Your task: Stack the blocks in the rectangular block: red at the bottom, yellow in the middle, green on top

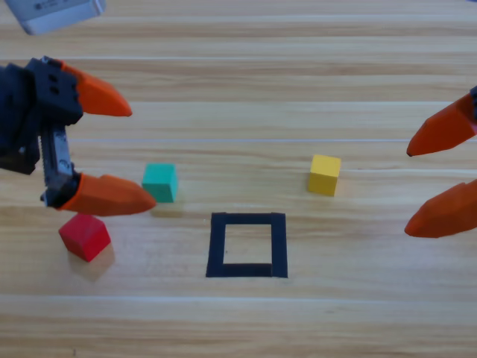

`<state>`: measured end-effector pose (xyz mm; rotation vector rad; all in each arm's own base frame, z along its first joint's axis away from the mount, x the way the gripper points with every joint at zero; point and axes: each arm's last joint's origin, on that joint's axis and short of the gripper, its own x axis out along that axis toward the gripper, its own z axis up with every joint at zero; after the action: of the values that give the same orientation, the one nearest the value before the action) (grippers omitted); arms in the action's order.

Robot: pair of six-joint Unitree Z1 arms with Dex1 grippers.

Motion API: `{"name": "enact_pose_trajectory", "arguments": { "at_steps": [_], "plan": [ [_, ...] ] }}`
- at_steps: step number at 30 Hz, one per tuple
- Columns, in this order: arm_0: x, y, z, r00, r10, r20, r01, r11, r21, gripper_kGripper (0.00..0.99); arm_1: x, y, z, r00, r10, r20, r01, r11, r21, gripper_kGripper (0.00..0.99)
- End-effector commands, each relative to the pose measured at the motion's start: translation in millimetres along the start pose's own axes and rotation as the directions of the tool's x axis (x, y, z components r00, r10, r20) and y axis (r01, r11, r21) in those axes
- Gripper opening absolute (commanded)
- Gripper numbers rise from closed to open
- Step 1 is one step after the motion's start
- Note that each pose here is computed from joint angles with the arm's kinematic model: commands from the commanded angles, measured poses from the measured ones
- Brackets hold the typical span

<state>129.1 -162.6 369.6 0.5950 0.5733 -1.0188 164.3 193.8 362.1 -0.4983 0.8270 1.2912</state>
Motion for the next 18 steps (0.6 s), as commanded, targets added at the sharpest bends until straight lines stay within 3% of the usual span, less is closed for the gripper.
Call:
{"name": "enact_pose_trajectory", "arguments": {
  "at_steps": [1,7,11,14,18],
  "plan": [
    [0,-6,-9,0.999,-0.008,-0.039,0.008,1.000,-0.001,0.990,4,6,-3.4,1.000,0.001,-0.002,-0.001,1.000,-0.025,0.985],
    [1,-6,-10,0.999,-0.007,-0.042,0.007,1.000,-0.004,0.990,9,0,-3.1,0.999,-0.046,-0.018,0.046,0.999,0.004,0.985],
    [2,-6,-9,0.999,-0.008,-0.048,0.007,1.000,-0.006,0.990,21,-17,3.6,0.978,-0.200,-0.066,0.207,0.972,0.115,0.985],
    [0,-6,-10,0.999,-0.002,-0.050,0.002,1.000,-0.006,0.990,44,-43,16.8,0.920,-0.356,-0.162,0.386,0.891,0.237,0.985],
    [1,-5,-10,0.998,0.005,-0.057,-0.006,1.000,-0.012,0.990,66,-67,28.5,0.848,-0.473,-0.240,0.527,0.800,0.287,0.989]
  ]
}}
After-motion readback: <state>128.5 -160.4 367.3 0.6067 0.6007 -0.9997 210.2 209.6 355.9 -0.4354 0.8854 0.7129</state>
